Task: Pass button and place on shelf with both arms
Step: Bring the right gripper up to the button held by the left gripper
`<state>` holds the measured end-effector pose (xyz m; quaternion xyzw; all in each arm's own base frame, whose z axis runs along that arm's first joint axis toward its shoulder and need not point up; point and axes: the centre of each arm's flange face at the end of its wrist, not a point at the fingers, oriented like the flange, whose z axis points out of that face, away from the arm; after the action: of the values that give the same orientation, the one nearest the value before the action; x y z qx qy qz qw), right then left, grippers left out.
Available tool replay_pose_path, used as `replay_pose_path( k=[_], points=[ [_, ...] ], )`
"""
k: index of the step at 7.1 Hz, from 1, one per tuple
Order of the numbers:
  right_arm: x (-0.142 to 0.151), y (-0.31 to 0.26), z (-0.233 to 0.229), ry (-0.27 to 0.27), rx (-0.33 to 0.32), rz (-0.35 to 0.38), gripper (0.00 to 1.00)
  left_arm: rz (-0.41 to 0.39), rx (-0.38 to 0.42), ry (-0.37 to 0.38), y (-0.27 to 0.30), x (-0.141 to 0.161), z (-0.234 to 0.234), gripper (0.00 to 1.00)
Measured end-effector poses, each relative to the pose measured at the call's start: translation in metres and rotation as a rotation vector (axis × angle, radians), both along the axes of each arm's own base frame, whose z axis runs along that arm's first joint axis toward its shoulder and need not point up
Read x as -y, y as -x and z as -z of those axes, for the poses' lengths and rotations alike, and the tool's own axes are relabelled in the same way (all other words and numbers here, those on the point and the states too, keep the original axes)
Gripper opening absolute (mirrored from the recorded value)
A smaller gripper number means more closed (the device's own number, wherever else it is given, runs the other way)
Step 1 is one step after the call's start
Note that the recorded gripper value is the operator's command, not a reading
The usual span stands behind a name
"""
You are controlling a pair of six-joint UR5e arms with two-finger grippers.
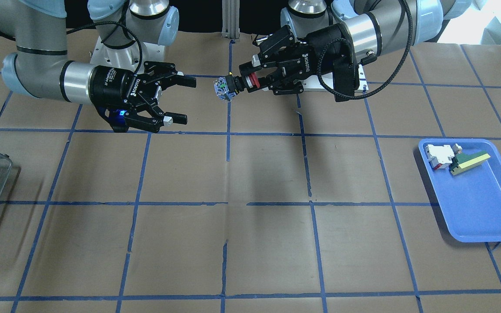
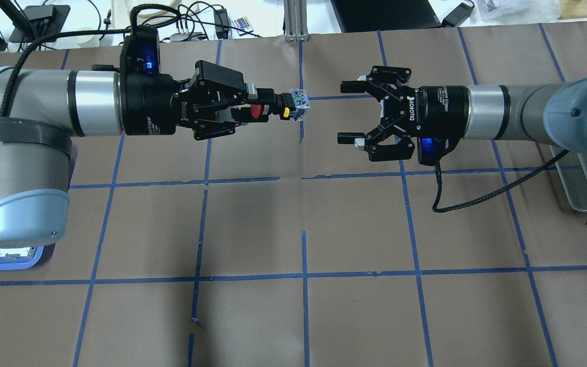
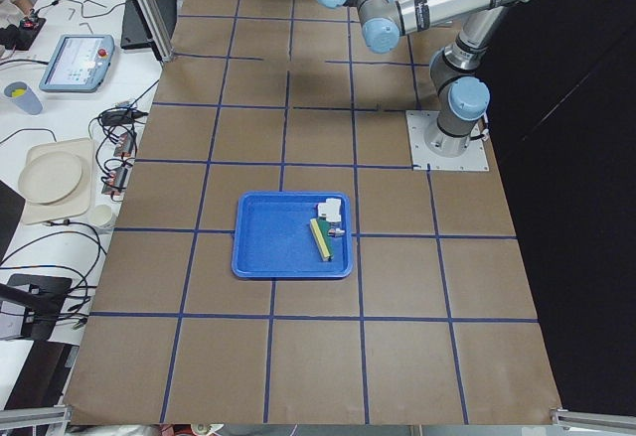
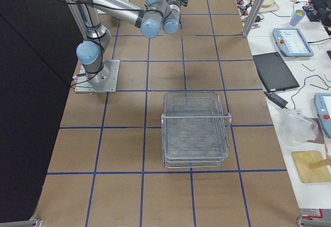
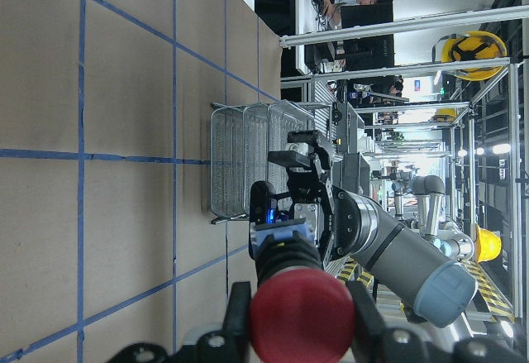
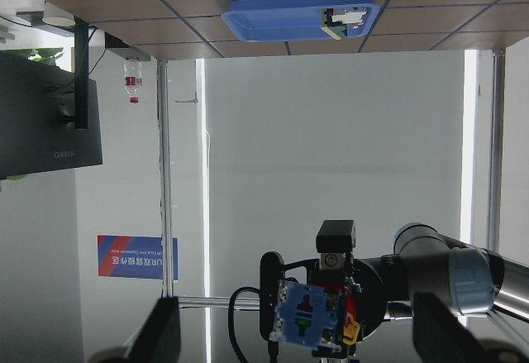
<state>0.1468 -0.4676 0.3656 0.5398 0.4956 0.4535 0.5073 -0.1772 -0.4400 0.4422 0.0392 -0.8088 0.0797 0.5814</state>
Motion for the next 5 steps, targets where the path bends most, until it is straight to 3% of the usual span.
replay_pose_path(
  k=[2, 5],
  points=[
    [0.002, -0.007, -0.007, -0.016, 0.017, 0.006, 1.0, -0.001, -0.008, 0.034, 0.001, -0.005, 0.009, 0.03],
    [-0.003, -0.025, -0.011, -0.036, 0.025, -0.022, 1.0, -0.002, -0.017, 0.025, 0.001, -0.003, 0.016, 0.03]
  ],
)
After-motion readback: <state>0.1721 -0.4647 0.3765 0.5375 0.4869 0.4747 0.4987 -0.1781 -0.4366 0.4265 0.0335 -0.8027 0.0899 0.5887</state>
